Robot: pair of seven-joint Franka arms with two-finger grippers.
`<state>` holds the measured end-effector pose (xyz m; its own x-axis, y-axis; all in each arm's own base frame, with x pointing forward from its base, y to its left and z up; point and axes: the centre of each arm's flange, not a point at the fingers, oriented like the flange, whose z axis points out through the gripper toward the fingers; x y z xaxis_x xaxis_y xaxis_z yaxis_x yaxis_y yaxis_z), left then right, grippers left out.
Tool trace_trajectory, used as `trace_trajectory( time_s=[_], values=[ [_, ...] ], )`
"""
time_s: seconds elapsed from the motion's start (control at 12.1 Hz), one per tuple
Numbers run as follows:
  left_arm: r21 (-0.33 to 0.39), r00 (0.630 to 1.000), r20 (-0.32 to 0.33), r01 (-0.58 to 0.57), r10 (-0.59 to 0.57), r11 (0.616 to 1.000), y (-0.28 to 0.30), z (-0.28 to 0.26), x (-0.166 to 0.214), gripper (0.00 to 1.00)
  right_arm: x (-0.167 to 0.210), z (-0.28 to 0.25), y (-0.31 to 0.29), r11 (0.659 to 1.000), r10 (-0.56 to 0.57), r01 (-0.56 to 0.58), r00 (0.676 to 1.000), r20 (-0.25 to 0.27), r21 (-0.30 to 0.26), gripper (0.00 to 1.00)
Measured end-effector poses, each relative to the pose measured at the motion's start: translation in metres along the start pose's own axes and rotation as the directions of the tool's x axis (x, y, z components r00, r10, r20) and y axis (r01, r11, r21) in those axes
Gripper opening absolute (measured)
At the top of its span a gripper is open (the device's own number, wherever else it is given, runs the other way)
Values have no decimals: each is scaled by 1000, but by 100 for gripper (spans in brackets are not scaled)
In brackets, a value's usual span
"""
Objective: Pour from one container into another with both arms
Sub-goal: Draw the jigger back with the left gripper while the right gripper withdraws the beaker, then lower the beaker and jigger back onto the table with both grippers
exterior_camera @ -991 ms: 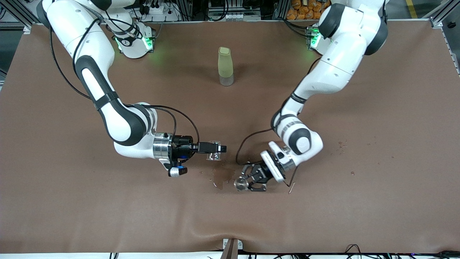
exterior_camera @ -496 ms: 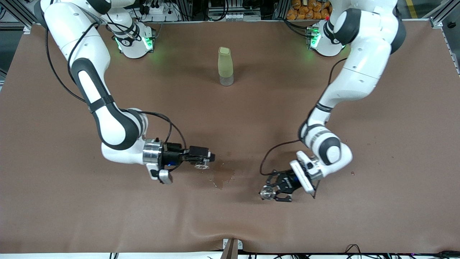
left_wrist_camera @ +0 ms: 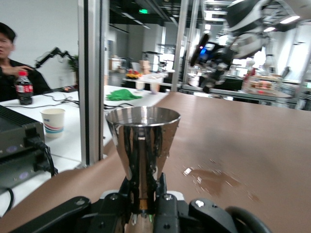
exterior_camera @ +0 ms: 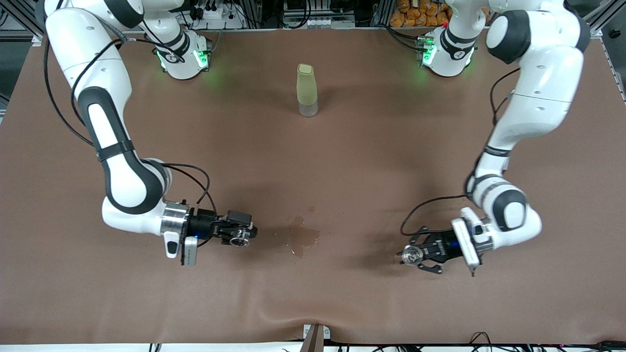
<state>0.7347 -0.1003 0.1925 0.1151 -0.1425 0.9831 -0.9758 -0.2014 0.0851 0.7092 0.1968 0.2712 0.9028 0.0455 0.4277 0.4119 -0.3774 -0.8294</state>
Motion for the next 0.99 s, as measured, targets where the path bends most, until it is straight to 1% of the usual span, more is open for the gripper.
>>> trace_trajectory(
  time_s=[0.17,0.33,0.5,0.66,0.83,0.99],
  values=[
    [-70,1000,17,-6,7,998,-1,-41,-5,21,-6,-32,40,993,-94,94,996,3,-66,13],
    [-135,999,34,-11,16,991,1,-74,-9,21,-18,-61,79,975,-196,196,981,12,-100,13],
    [-198,999,49,-8,18,980,5,-105,-16,21,-33,-85,115,948,-295,295,955,21,-123,13],
    [-249,998,54,-3,17,969,11,-134,-23,21,-50,-109,151,919,-368,367,930,20,-145,13],
    [-287,999,33,-20,31,958,20,-151,-31,21,-62,-132,176,891,-427,423,904,17,-165,13],
    [-313,998,43,-39,55,949,31,-167,-51,21,-65,-157,188,854,-487,485,873,38,-190,13]
  ],
)
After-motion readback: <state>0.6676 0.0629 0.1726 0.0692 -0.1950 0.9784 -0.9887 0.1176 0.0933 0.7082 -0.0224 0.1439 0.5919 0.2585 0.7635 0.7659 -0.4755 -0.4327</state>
